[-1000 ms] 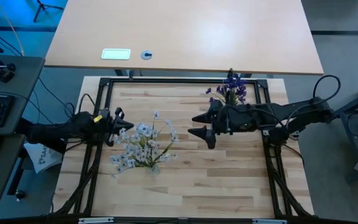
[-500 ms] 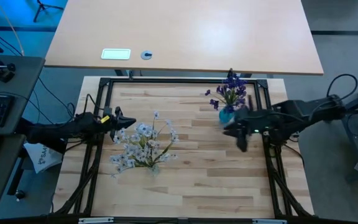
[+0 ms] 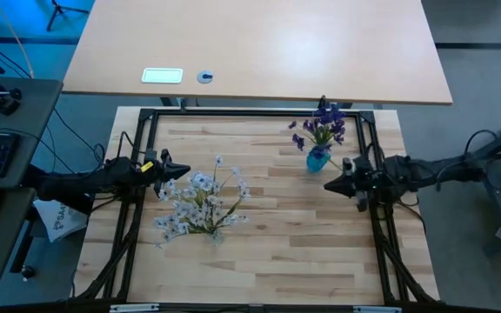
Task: Sort flowers into vase by color
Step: Return to Home Position
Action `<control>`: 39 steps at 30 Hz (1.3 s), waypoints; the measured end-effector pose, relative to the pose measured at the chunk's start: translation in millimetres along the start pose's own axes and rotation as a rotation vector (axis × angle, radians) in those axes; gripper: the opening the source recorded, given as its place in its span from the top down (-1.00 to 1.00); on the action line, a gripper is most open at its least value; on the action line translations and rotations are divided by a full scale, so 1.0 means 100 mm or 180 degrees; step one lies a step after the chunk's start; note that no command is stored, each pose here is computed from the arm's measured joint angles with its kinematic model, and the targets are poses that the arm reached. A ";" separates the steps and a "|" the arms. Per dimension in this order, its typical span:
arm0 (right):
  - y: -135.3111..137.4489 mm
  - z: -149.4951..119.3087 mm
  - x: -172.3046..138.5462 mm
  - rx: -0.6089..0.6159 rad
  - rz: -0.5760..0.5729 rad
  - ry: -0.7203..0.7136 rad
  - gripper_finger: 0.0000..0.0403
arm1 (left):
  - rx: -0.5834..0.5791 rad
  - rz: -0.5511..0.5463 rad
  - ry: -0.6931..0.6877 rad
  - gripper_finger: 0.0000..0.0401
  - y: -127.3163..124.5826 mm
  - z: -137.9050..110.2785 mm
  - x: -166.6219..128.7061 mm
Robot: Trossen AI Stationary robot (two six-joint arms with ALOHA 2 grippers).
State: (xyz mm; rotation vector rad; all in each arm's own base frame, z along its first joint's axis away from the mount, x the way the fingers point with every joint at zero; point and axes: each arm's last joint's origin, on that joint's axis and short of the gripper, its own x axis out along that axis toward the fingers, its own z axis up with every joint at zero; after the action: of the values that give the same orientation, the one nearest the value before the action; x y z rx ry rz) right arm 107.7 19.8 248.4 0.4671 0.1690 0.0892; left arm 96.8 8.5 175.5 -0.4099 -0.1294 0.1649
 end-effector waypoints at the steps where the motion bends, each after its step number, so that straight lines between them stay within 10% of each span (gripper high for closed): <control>1: -0.05 -0.06 0.03 -0.0006 0.0061 -0.0093 0.98 | -0.0004 0.0000 0.0000 1.00 0.00 0.00 0.00; 39: -0.43 -0.60 0.01 -0.0586 0.0337 -0.0553 1.00 | -0.0001 -0.0001 -0.0004 1.00 0.00 0.00 0.00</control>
State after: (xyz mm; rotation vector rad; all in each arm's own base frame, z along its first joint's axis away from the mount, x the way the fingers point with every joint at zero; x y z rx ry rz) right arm 99.4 7.6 175.9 0.2981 -0.0347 0.1656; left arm 96.8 8.5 175.7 -0.4100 -0.1307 0.1647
